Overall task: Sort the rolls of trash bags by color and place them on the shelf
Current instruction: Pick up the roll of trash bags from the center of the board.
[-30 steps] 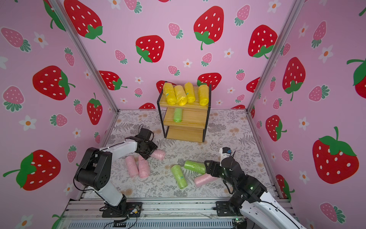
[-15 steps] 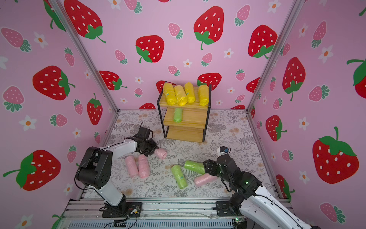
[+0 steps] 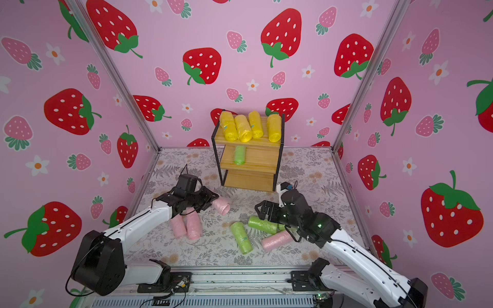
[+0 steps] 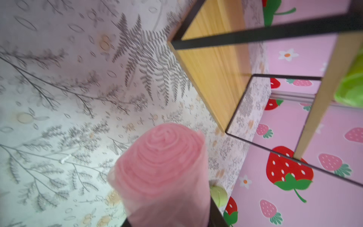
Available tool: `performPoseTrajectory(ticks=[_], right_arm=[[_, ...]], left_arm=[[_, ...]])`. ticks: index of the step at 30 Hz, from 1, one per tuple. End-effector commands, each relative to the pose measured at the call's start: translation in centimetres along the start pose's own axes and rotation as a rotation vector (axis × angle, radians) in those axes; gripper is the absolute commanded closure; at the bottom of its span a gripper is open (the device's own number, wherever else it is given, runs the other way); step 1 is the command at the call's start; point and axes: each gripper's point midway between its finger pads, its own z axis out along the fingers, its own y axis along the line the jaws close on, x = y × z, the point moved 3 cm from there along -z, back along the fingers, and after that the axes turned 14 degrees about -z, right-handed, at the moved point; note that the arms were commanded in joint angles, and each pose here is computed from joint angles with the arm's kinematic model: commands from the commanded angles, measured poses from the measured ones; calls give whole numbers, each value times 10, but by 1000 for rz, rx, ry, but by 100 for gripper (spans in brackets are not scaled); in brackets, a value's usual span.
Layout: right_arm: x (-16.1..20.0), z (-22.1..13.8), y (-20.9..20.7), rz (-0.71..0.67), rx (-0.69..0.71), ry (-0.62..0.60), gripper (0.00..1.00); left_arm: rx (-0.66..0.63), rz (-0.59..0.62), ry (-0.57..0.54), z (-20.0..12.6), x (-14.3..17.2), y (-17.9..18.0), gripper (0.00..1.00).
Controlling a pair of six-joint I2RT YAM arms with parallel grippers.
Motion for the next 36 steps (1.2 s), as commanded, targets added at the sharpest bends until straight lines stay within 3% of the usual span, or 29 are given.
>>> performPoseTrajectory(ticks=[1, 6, 21, 32, 36], right_arm=[[-1, 21, 54, -18, -167, 39, 1], [2, 52, 85, -28, -208, 36, 1], [20, 95, 97, 29, -230, 41, 1], [28, 107, 103, 74, -271, 60, 25], [29, 108, 104, 88, -282, 59, 41]], left_arm=[[39, -17, 17, -7, 19, 0, 100], [83, -24, 33, -20, 35, 0, 100], [174, -50, 25, -51, 47, -2, 100], [195, -53, 10, -56, 46, -6, 100], [195, -56, 11, -54, 46, -5, 100]])
